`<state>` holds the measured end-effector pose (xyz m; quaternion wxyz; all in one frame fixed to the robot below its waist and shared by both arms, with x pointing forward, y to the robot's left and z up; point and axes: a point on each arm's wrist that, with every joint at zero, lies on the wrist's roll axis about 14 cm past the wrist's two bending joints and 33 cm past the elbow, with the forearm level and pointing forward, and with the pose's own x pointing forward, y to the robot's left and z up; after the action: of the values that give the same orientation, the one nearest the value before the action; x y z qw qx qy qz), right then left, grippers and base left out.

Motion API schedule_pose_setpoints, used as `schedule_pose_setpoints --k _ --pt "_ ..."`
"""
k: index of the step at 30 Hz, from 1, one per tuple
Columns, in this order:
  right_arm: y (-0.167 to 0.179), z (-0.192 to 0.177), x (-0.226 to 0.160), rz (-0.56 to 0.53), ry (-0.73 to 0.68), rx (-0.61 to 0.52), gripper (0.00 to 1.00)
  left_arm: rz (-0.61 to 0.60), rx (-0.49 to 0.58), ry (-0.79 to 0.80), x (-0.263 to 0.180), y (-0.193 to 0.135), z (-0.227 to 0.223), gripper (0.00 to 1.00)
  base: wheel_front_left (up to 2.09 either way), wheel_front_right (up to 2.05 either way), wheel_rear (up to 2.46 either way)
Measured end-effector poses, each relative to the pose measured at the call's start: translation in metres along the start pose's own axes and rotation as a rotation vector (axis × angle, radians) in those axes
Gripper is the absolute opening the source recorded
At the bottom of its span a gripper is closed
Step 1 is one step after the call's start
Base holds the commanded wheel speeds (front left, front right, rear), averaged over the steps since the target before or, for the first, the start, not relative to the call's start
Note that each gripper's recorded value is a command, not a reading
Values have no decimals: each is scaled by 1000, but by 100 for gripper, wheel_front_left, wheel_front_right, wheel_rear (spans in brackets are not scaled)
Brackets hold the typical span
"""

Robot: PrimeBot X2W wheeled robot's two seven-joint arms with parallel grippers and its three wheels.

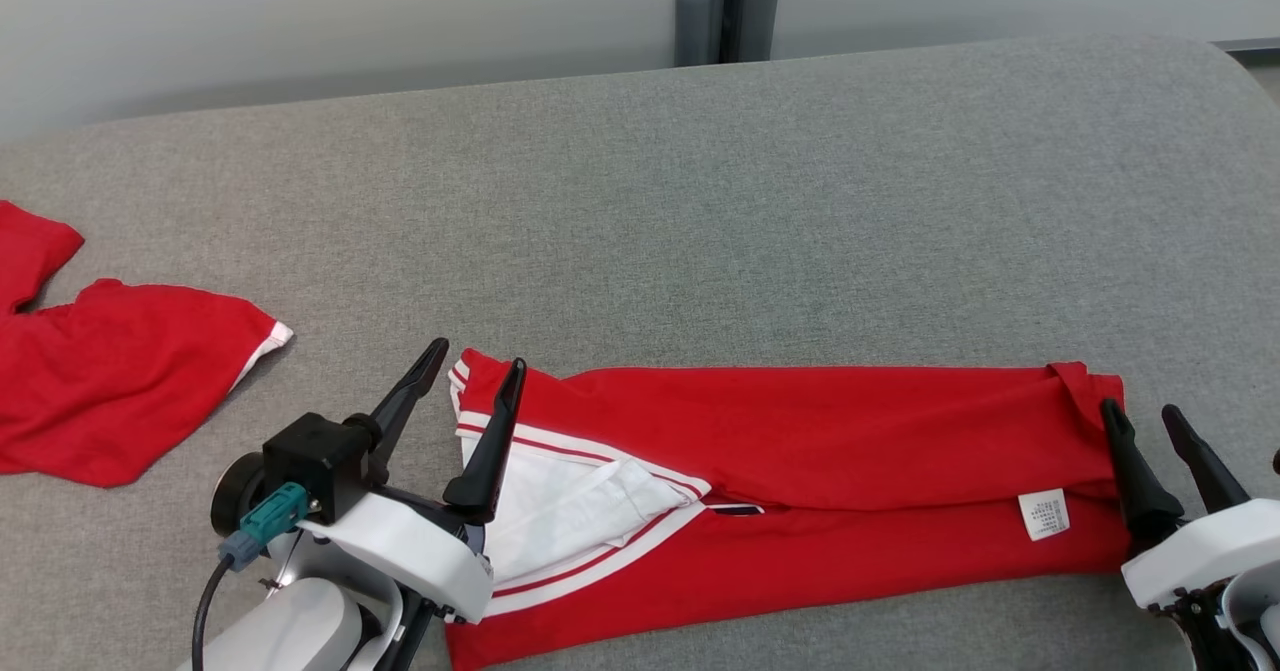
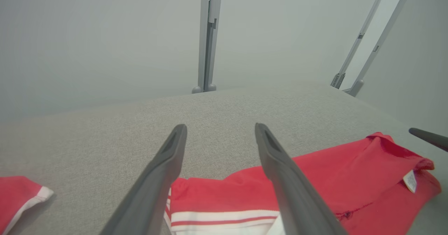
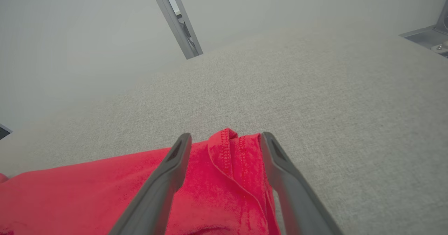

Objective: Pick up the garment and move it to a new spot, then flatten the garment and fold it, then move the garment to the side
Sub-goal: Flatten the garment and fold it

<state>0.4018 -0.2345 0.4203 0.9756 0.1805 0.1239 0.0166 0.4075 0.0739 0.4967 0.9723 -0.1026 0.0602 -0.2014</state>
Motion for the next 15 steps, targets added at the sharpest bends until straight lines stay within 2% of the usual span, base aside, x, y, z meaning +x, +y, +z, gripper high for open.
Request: schedule_pose_setpoints --k 9,15 --pt "-13 -35 -2 -72 88 48 100 30 11 36 -2 10 -19 100 0 0 0" --pt "-17 -45 0 -112 108 103 100 37 19 42 -4 13 -22 100 0 0 0"
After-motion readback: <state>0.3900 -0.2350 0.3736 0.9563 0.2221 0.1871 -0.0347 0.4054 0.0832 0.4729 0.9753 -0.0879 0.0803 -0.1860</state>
